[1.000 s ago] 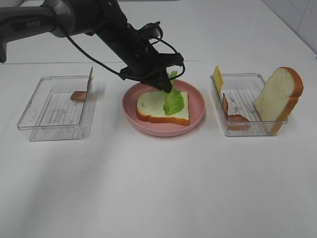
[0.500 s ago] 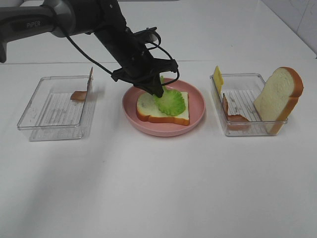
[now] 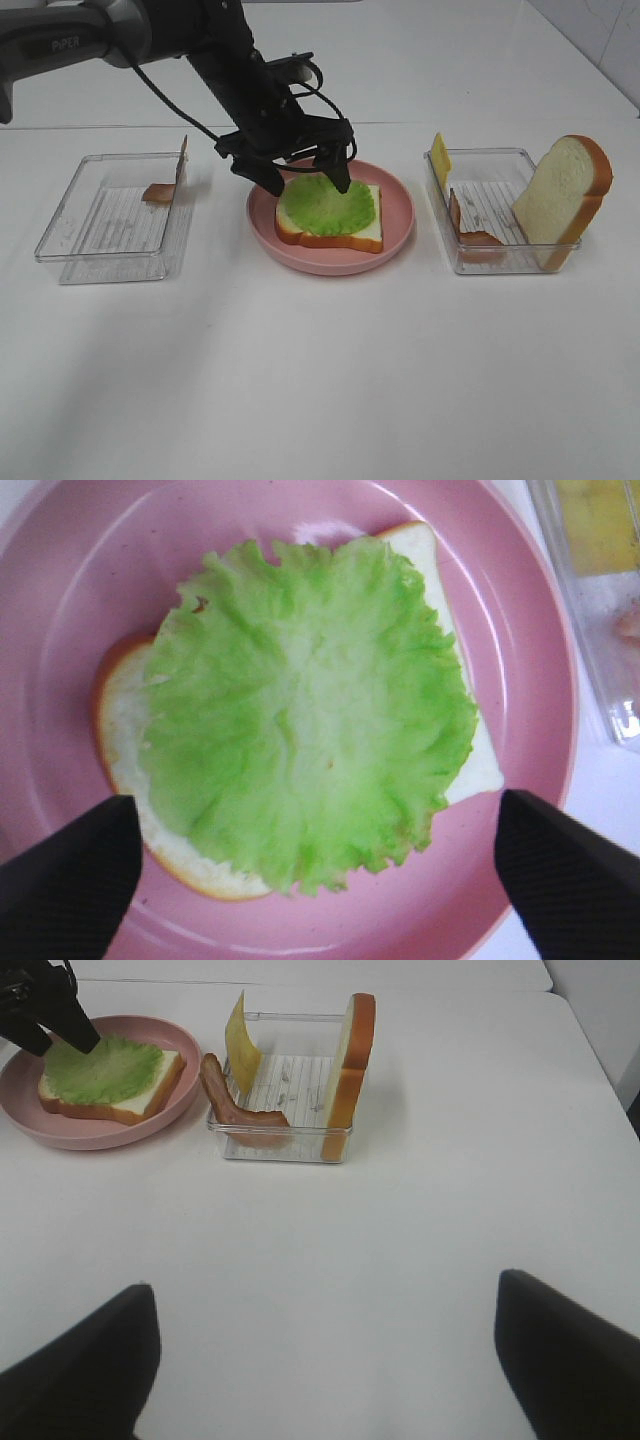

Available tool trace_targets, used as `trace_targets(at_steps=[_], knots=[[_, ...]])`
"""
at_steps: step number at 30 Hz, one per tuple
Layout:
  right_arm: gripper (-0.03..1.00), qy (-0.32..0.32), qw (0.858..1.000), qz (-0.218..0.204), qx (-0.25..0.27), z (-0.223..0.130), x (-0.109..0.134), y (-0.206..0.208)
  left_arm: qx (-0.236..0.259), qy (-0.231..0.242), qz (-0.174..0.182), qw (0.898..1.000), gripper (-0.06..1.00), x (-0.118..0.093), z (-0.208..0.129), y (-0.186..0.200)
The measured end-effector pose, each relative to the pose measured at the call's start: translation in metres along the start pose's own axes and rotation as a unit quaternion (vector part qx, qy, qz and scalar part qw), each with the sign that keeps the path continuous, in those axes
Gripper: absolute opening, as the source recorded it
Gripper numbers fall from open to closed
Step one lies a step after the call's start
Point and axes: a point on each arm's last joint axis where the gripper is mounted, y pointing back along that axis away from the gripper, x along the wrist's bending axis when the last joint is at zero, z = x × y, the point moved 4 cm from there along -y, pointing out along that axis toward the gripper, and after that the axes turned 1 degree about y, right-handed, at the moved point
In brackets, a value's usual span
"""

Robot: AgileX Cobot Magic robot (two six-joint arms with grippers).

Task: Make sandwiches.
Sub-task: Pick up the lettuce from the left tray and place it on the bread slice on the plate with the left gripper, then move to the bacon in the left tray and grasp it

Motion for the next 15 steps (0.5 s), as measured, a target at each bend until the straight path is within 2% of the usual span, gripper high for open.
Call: trace_targets(at_steps=[2,3,6,10,13,15], knots=[[0.82,0.0,1.0,0.0,0.0,0.0,0.0,0.0,0.003,-0.003,0.008,1.0,0.93,0.0,0.001,0.004],[0.82,0.0,1.0,0.0,0.0,0.0,0.0,0.0,0.011,-0.011,0.029,0.999,0.97,0.001,0.003,0.016],[0.82,0.0,1.0,0.0,0.0,0.0,0.0,0.0,0.007,-0.017,0.047,0.999,0.99,0.0,0.009,0.031],[0.82,0.0,1.0,0.0,0.0,0.0,0.0,0.0,-0.025,-0.016,0.034,0.999,0.99,-0.013,0.019,0.056],[0.82,0.0,1.0,0.0,0.0,0.0,0.0,0.0,-0.029,-0.017,0.03,0.999,0.99,-0.016,0.02,0.062],[0.82,0.0,1.0,0.0,0.0,0.0,0.0,0.0,-0.042,-0.021,0.029,0.998,0.99,-0.021,0.021,0.08]])
